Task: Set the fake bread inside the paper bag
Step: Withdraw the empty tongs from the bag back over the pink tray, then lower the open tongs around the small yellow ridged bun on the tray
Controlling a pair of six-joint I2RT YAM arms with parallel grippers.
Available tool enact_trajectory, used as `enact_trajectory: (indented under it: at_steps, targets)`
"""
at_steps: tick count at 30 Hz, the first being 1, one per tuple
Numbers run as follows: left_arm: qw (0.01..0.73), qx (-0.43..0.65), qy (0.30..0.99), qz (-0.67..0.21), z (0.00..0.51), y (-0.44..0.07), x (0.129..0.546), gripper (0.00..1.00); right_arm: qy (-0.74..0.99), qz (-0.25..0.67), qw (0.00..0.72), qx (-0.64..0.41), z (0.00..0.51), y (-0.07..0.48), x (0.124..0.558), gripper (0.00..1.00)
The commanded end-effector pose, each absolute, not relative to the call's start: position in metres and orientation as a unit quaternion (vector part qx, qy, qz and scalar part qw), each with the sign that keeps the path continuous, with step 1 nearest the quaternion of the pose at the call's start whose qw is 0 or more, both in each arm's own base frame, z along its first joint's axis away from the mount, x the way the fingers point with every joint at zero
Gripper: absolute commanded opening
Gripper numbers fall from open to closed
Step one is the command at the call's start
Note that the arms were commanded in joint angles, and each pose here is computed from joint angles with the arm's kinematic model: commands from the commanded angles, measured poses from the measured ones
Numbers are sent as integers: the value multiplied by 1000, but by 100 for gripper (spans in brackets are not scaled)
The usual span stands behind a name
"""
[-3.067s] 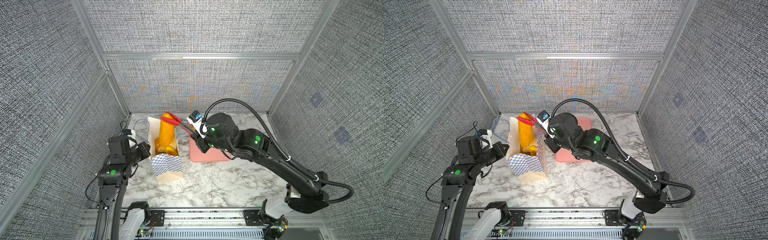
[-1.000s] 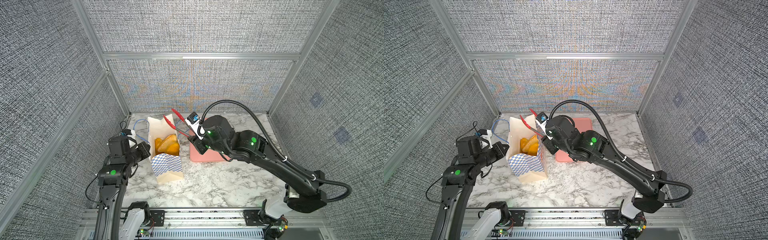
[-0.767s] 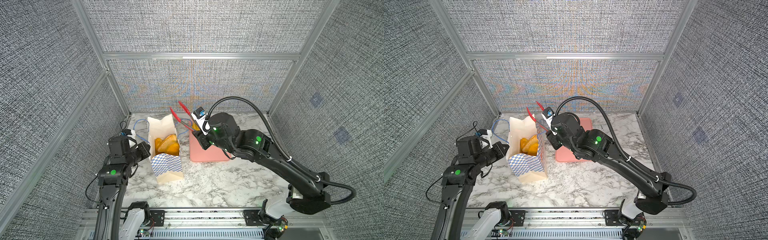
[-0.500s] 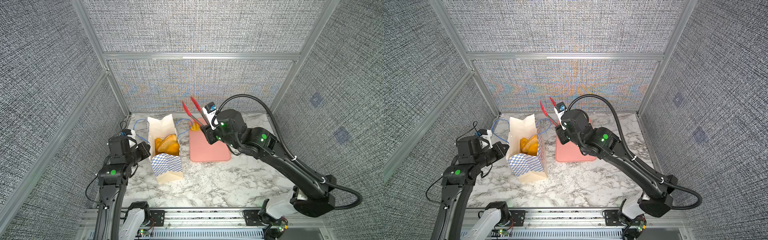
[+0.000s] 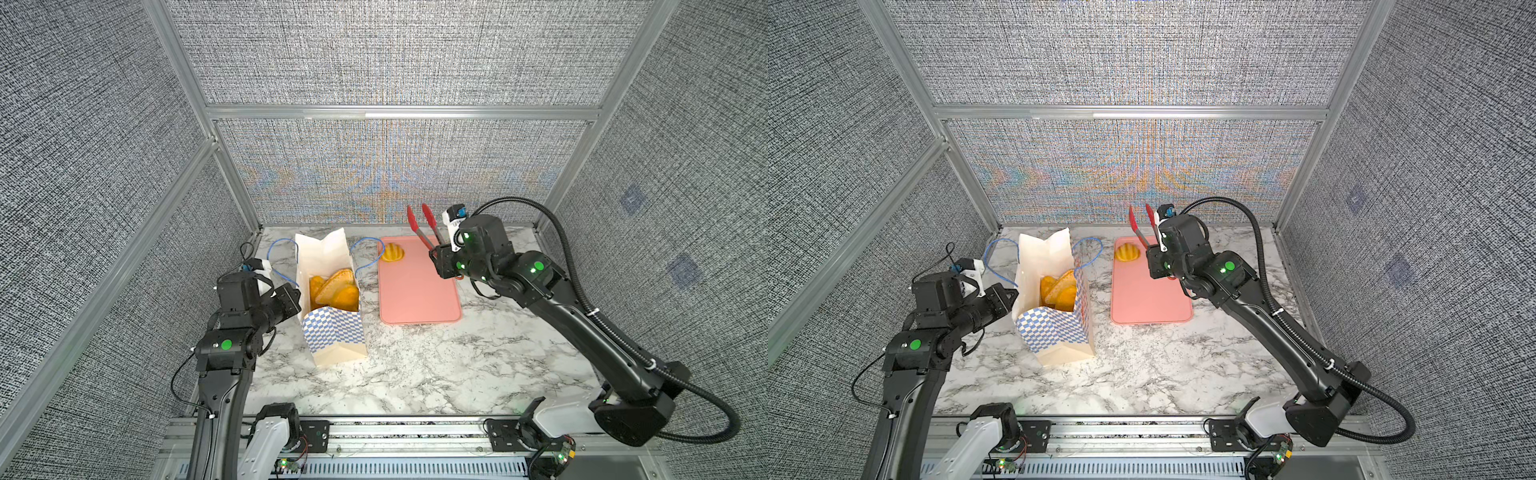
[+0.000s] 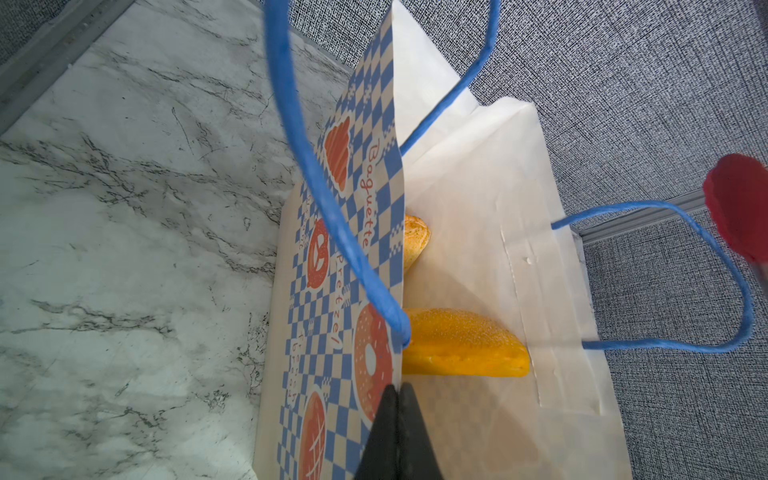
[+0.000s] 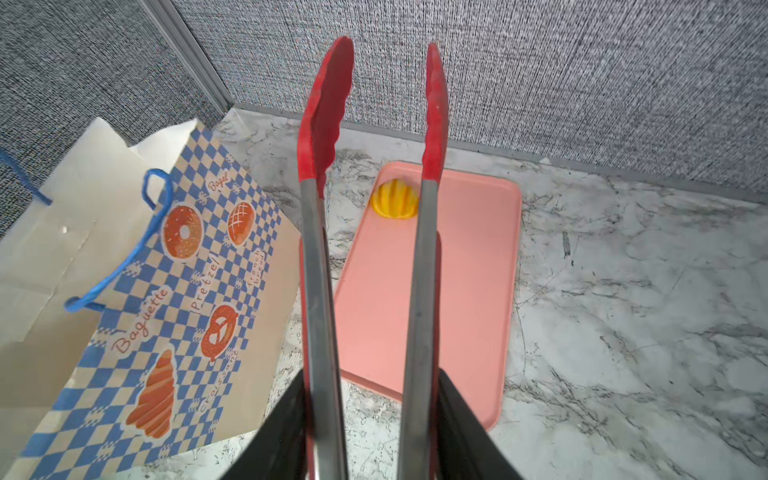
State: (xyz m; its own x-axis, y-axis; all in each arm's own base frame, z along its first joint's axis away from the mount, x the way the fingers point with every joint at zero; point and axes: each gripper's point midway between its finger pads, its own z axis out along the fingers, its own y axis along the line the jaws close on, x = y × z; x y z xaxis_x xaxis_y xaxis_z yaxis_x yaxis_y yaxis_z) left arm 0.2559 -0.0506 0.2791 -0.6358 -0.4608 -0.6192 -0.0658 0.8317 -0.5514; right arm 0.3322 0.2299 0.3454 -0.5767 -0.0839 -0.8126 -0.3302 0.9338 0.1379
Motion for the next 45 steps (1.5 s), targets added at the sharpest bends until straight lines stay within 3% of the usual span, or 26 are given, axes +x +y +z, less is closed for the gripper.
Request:
enact_trajectory:
  at_steps: [1,26,45]
  targets:
    - [412,-146,865,-248,284,-50,259,6,879,157,438,-109,340,235,340,45]
    - [409,-145,868,-242,281,-49,258,6,933,124,309,-140,225,277,404,45]
    - [409,-143,868,-242,282,-50,258,6,945,94,284,-130,180,294,445,39]
